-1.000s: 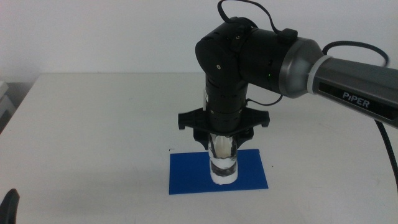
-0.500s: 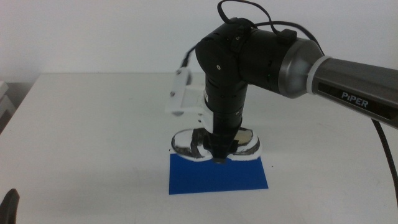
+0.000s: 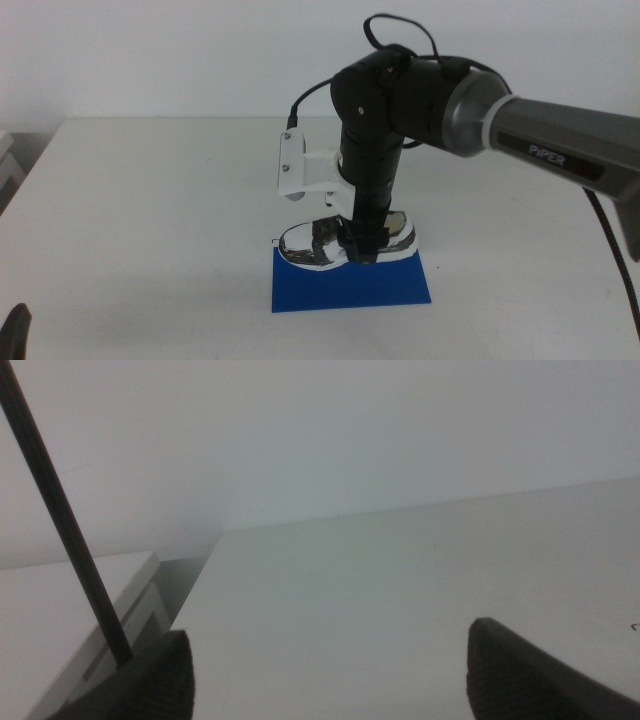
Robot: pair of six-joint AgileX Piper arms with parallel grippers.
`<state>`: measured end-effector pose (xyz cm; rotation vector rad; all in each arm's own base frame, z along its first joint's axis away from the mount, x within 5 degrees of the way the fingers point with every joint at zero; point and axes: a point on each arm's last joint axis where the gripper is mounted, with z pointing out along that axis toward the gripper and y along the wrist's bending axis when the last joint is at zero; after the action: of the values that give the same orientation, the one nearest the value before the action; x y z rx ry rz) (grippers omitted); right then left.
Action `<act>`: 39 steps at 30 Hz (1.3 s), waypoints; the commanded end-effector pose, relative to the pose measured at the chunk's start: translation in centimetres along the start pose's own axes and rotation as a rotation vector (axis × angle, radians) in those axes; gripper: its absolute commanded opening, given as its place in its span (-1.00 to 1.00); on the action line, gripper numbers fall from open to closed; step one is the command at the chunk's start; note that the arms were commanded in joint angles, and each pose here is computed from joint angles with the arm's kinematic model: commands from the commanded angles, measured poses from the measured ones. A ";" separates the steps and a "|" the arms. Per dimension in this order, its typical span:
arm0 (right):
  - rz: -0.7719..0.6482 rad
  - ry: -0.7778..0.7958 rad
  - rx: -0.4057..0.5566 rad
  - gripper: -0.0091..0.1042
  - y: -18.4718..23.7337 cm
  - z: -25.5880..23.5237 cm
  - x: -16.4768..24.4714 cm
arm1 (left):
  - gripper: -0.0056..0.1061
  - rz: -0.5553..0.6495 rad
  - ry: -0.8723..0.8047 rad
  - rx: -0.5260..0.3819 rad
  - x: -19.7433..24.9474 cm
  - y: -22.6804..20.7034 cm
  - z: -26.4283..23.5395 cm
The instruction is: Use one arm to grab the shoe from the table and place it on the mat.
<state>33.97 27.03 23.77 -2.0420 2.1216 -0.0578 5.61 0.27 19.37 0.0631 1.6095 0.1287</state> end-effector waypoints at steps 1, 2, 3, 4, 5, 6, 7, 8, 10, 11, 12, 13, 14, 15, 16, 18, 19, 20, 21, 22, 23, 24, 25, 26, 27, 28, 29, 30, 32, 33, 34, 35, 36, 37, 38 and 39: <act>0.037 -0.094 0.072 -0.91 -0.8 -2.7 -0.2 | 0.78 -0.015 -0.084 0.000 -0.6 0.0 -0.1; 0.046 -0.101 0.066 -0.91 -0.9 -2.4 -0.2 | 0.78 -0.015 -0.084 0.000 -0.6 0.0 -0.1; 0.051 -0.100 0.060 -0.91 -0.9 -2.0 -0.3 | 0.78 -0.015 -0.084 0.000 -0.6 0.0 -0.1; 0.051 -0.095 0.054 -0.91 -0.9 -1.6 -0.4 | 0.78 -0.015 -0.084 0.000 -0.6 0.0 -0.1; 0.051 -0.090 0.048 -0.91 -0.9 -1.3 -0.4 | 0.78 -0.015 -0.084 0.000 -0.6 0.0 -0.1; 0.050 -0.085 0.044 -0.91 -1.0 -1.0 -0.4 | 0.78 -0.015 -0.084 0.000 -0.6 0.0 -0.1; 0.050 -0.080 0.039 -0.91 -1.0 -0.7 -0.4 | 0.78 -0.015 -0.084 0.000 -0.6 0.0 -0.1; 0.051 -0.077 0.036 -0.91 -1.0 -0.5 -0.4 | 0.78 -0.015 -0.084 0.000 -0.6 0.0 -0.1; 0.056 -0.068 0.025 -0.91 -1.1 0.1 -0.3 | 0.78 -0.015 -0.084 0.000 -0.6 0.0 -0.1; 0.058 -0.064 0.021 -0.91 -1.2 0.4 -0.2 | 0.78 -0.015 -0.084 0.000 -0.6 0.0 -0.1; 0.060 -0.060 0.015 -0.91 -1.2 0.6 -0.2 | 0.78 -0.015 -0.084 0.000 -0.6 0.0 -0.1; 0.063 -0.058 0.012 -0.91 -1.3 0.8 -0.1 | 0.78 -0.015 -0.084 0.000 -0.6 0.0 -0.1; 0.063 -0.057 0.011 -0.91 -1.3 0.8 -0.1 | 0.78 -0.015 -0.084 0.000 -0.6 0.0 -0.1; 0.065 -0.057 0.011 -0.91 -1.3 0.8 0.0 | 0.78 -0.015 -0.084 0.000 -0.6 0.0 -0.1; 0.066 -0.055 0.009 -0.91 -1.3 0.9 0.0 | 0.78 -0.015 -0.084 0.000 -0.6 0.0 -0.1; 0.066 -0.056 0.010 -0.90 -1.4 1.0 0.0 | 0.78 -0.015 -0.084 0.000 -0.6 0.0 -0.1; 0.069 -0.055 0.010 -0.90 -1.4 1.1 0.0 | 0.78 -0.015 -0.084 0.000 -0.6 0.0 -0.1; 0.074 -0.058 0.004 -0.87 -1.4 1.1 0.0 | 0.78 -0.015 -0.084 0.000 -0.6 0.0 -0.1; 0.077 -0.062 0.000 -0.85 -1.4 1.1 0.0 | 0.78 -0.015 -0.084 0.000 -0.6 0.0 -0.1; 0.079 -0.066 -0.003 -0.81 -1.4 1.1 -0.1 | 0.78 -0.015 -0.084 0.000 -0.6 0.0 -0.1; 0.081 -0.070 -0.006 -0.77 -1.3 1.1 -0.1 | 0.78 -0.015 -0.084 0.000 -0.6 0.0 -0.1; 0.082 -0.071 -0.008 -0.71 -1.3 1.1 -0.1 | 0.78 -0.015 -0.084 0.000 -0.6 0.0 -0.1; 0.082 -0.071 -0.008 -0.65 -1.3 1.1 -0.1 | 0.78 -0.015 -0.084 0.000 -0.6 0.0 -0.1; 0.082 -0.071 -0.008 -0.58 -1.3 1.1 -0.1 | 0.78 -0.015 -0.084 0.000 -0.6 0.0 -0.1; 0.082 -0.071 -0.008 -0.49 -1.3 1.1 -0.1 | 0.78 -0.015 -0.084 0.000 -0.6 0.0 -0.1; 0.082 -0.071 -0.008 -0.40 -1.3 1.1 -0.1 | 0.78 -0.015 -0.084 0.000 -0.6 0.0 -0.1; 0.082 -0.071 -0.007 -0.14 -1.3 1.1 -0.1 | 0.78 -0.015 -0.084 0.000 -0.6 0.0 -0.1; 0.083 -0.071 -0.008 0.10 -1.3 1.1 -0.1 | 0.78 -0.015 -0.084 0.000 -0.6 0.0 -0.1; 0.082 -0.071 -0.006 0.24 -1.3 1.1 -0.1 | 0.78 -0.015 -0.084 0.000 -0.6 0.0 -0.1; 0.082 -0.073 -0.005 0.30 -1.3 1.0 -0.1 | 0.78 -0.015 -0.084 0.000 -0.6 0.0 -0.1; 0.082 -0.074 -0.001 0.34 -1.4 1.0 -0.1 | 0.78 -0.015 -0.084 0.000 -0.6 0.0 -0.1; 0.082 -0.076 0.001 0.37 -1.4 0.9 -0.1 | 0.78 -0.015 -0.084 0.000 -0.6 0.0 -0.1; 0.082 -0.078 0.003 0.39 -1.3 0.7 -0.1 | 0.78 -0.015 -0.084 0.000 -0.6 0.0 -0.1; 0.082 -0.086 0.009 0.40 -1.3 0.3 -0.1 | 0.78 -0.015 -0.084 0.000 -0.6 0.0 -0.1; 0.083 -0.095 0.019 0.40 -1.3 -0.3 -0.1 | 0.78 -0.015 -0.084 0.000 -0.6 0.0 -0.1; 0.085 -0.108 0.028 0.40 -1.3 -1.0 0.0 | 0.78 -0.015 -0.084 0.000 -0.6 0.0 -0.1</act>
<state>35.27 27.45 19.85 -1.9862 2.2266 0.0475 5.61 0.27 19.37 0.0631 1.6095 0.1287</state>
